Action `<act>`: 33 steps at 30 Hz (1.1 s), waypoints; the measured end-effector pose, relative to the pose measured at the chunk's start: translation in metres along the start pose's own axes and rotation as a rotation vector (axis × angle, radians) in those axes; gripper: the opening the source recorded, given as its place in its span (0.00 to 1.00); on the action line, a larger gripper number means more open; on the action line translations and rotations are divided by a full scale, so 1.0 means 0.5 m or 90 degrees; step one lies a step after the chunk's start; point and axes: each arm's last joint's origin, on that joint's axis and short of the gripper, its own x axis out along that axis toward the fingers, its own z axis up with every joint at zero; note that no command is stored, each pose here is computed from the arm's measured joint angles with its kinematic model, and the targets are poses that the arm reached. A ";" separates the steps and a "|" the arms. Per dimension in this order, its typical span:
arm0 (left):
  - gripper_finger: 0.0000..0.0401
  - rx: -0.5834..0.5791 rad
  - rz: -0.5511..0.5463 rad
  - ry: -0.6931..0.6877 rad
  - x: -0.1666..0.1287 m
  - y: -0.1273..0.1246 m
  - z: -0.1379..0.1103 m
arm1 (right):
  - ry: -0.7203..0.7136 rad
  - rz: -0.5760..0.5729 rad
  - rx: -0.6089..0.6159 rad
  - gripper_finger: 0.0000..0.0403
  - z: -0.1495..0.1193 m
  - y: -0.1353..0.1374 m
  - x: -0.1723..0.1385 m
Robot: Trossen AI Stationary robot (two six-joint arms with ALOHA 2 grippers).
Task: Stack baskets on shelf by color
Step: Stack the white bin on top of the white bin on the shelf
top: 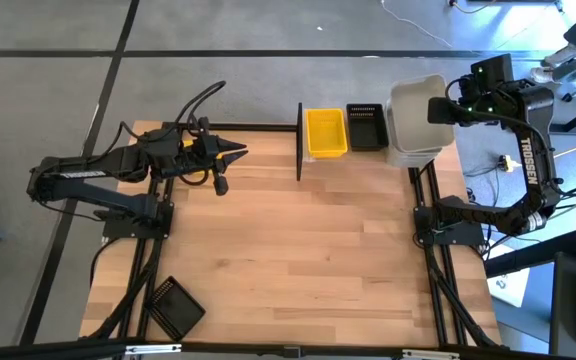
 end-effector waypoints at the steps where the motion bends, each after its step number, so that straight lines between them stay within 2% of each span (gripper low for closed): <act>1: 0.12 0.000 0.000 0.000 0.000 0.000 0.000 | 0.000 0.000 0.000 0.16 0.000 0.000 0.000; 5: 0.12 0.000 0.000 0.000 0.000 0.000 0.000 | 0.000 0.000 0.000 0.20 0.000 0.000 0.000; 13: 0.12 0.000 0.000 0.000 0.000 0.000 0.000 | -0.037 0.013 0.005 0.20 0.012 0.004 0.000; 20: 0.12 0.000 0.000 0.000 0.000 0.000 0.000 | -0.004 0.021 0.069 0.20 0.003 0.003 0.000; 33: 0.12 0.014 0.001 -0.004 0.000 0.000 0.001 | -0.007 0.022 0.066 0.20 0.004 0.003 0.000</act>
